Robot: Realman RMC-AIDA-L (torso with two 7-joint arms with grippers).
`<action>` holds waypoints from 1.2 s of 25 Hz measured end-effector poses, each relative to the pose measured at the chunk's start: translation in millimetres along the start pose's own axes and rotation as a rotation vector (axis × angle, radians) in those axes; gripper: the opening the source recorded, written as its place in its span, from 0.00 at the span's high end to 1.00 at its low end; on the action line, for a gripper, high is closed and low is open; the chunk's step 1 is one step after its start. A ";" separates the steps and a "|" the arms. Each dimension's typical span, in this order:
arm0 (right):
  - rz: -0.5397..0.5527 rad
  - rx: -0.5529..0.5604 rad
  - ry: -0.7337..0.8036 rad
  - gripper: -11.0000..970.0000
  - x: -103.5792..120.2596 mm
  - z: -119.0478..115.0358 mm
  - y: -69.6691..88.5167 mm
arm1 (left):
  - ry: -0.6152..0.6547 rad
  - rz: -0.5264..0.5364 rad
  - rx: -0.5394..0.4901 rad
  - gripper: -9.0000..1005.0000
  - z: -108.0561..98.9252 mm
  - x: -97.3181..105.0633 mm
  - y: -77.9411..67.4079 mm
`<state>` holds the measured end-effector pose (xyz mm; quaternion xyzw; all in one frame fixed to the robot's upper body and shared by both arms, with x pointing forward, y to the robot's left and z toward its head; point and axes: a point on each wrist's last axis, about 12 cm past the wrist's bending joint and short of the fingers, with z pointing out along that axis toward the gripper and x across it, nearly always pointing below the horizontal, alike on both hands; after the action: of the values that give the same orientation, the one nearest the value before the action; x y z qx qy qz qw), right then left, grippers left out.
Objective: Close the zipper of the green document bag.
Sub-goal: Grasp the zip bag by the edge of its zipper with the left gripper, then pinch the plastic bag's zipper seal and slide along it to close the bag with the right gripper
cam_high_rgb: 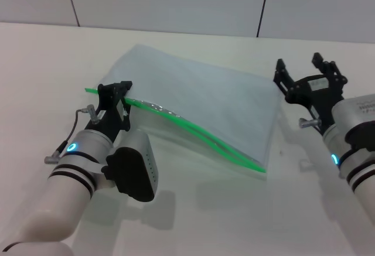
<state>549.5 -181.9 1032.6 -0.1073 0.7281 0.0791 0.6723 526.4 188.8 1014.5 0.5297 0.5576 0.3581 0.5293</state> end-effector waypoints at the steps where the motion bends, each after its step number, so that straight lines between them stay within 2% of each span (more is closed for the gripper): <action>1: 0.000 -0.015 -0.003 0.18 -0.4 -1.0 3.2 | -0.002 -0.004 -0.001 0.93 0.0 -0.2 0.1; 9: -0.070 -0.211 -0.036 0.19 -0.7 -15.8 34.8 | -0.006 -0.025 -0.013 0.94 -0.4 0.3 1.4; 15: -0.126 -0.350 -0.003 0.18 2.0 -21.3 55.5 | -0.021 -0.023 -0.052 0.94 -1.3 -1.0 5.5; 24: -0.177 -0.487 -0.015 0.19 -5.8 -27.8 71.1 | -0.044 -0.003 -0.060 0.94 -2.0 -2.5 6.2; 30: -0.200 -0.555 0.013 0.19 -11.5 -29.9 74.9 | -0.067 0.016 -0.065 0.94 -2.4 -4.3 6.7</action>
<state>501.9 -116.8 1044.3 -0.3589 0.6687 0.2078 0.6172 525.0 186.2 1022.2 0.5284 0.5234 0.3621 0.5619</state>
